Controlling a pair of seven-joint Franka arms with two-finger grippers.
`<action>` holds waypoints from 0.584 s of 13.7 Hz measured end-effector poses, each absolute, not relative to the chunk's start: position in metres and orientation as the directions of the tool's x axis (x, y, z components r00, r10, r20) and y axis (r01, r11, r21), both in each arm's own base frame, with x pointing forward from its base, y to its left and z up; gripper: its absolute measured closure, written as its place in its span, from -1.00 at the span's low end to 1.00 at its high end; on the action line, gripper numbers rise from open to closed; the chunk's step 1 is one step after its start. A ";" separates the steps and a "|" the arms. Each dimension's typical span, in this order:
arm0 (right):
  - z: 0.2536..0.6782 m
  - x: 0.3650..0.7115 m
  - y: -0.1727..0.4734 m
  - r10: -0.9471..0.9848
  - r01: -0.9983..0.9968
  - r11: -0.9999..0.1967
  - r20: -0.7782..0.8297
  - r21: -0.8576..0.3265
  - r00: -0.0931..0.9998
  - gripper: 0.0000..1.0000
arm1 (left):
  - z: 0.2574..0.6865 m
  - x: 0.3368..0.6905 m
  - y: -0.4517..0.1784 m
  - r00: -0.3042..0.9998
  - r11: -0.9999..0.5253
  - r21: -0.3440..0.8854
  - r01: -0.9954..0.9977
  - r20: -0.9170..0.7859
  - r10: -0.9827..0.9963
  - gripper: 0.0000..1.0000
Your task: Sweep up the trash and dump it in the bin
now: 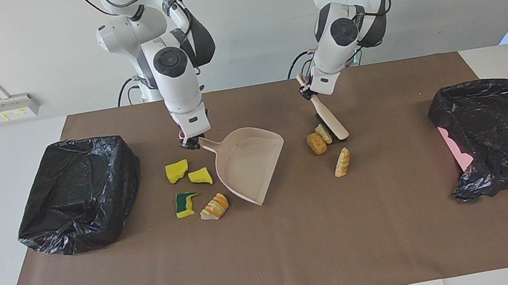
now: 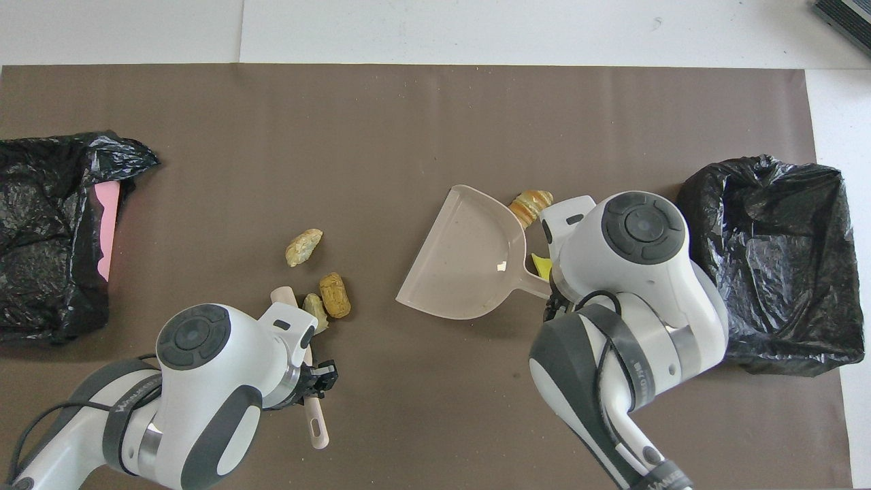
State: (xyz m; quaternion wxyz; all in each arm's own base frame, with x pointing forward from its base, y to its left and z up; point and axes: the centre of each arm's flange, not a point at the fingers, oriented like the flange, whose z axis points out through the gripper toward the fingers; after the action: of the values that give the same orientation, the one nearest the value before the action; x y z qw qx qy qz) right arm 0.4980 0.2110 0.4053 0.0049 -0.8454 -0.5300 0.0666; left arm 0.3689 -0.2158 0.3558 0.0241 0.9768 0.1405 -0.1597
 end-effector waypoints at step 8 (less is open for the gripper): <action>0.390 0.437 0.259 0.952 0.965 -0.263 -0.162 0.001 0.259 0.37 | 0.356 0.374 -0.209 0.939 -0.984 0.039 0.176 -0.307 0.156 0.49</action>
State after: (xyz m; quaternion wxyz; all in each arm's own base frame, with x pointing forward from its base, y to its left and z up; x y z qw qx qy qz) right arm 0.4372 0.2591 0.3899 -0.0496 -0.7920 -0.6051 0.0644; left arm 0.3737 -0.2085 0.3560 0.0331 0.9840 0.0845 -0.1532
